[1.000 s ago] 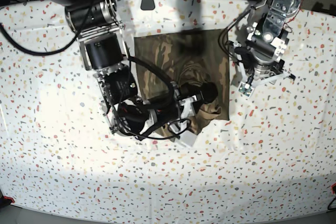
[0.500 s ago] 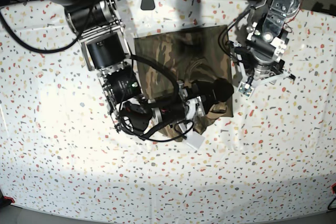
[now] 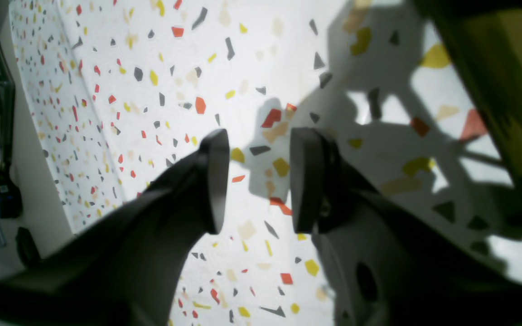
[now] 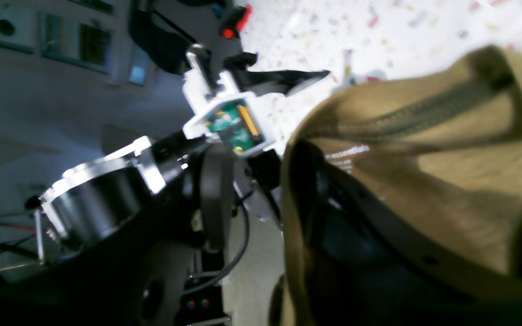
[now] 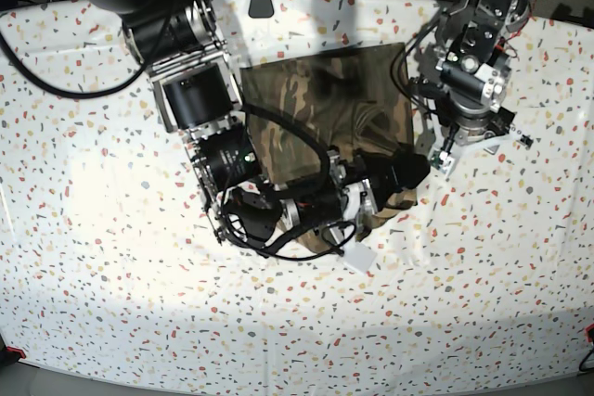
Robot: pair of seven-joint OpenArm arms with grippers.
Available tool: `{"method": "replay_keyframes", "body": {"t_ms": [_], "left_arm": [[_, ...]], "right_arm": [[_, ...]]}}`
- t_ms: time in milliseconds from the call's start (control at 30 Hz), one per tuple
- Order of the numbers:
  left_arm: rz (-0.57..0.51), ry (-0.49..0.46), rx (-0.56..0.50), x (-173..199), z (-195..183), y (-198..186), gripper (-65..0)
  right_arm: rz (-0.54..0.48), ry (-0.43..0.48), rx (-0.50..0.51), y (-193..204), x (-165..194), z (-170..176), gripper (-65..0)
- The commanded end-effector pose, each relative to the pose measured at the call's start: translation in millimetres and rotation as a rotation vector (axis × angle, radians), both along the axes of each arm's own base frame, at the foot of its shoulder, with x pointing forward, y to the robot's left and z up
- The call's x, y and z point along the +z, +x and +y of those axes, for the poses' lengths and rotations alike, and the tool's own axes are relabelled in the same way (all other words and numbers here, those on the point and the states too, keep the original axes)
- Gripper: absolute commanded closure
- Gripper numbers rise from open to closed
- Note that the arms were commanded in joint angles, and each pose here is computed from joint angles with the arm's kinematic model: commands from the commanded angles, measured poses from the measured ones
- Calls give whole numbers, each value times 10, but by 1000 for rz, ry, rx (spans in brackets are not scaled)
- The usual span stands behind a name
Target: Fold the T-shirt properly
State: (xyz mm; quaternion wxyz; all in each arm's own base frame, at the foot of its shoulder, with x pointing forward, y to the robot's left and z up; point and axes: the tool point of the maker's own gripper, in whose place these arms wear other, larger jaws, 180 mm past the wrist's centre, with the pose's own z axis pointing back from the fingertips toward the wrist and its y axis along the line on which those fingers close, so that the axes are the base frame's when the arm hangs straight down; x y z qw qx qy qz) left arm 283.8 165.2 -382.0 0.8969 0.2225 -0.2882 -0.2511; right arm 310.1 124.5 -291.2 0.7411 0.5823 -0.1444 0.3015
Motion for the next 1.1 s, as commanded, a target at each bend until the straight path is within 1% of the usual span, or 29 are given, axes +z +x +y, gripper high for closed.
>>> {"method": "replay_keyframes", "body": {"t_ms": [0, 133, 167, 300, 400, 467, 533, 633, 733, 833, 967, 1033, 1067], "left_arm": [[-56, 1, -5, 128, 3, 108, -220], [-58, 1, -5, 134, 3, 115, -220], [-59, 1, -5, 137, 3, 119, -220], [-64, -1, -9, 143, -4, 127, -220], [-64, -1, -9, 143, -4, 127, -220], [-74, 22, -8, 164, 25, 137, -220], [-104, 57, 15, 220, 97, 162, -220], [-173, 109, 75, 340, 229, 203, -220], [-199, 137, 92, 394, 285, 218, -220], [-244, 201, 111, 500, 418, 240, -220], [-362, 339, 158, 791, 735, 283, -220], [-381, 366, 151, 862, 849, 311, -220], [-375, 354, 146, 861, 888, 331, -220]], "right_arm": [[-47, 15, 3, 70, 141, 45, -234], [-48, -22, 20, 12, 44, 58, -234], [-56, -47, 28, -2, -2, 58, -234], [-100, -190, 82, -89, -263, 46, -234], [-143, -308, 154, -215, -478, 50, -234], [-167, -369, 203, -305, -592, 58, -234], [-188, -407, 239, -375, -669, 74, -234], [-199, -404, 248, -404, -679, 113, -234], [-201, -402, 240, -375, -664, 105, -234], [-215, -391, 226, -322, -602, 111, -234], [-278, -364, 222, -274, -430, 160, -234], [-315, -348, 222, -263, -332, 192, -234], [-337, -345, 220, -253, -287, 204, -234]]}}
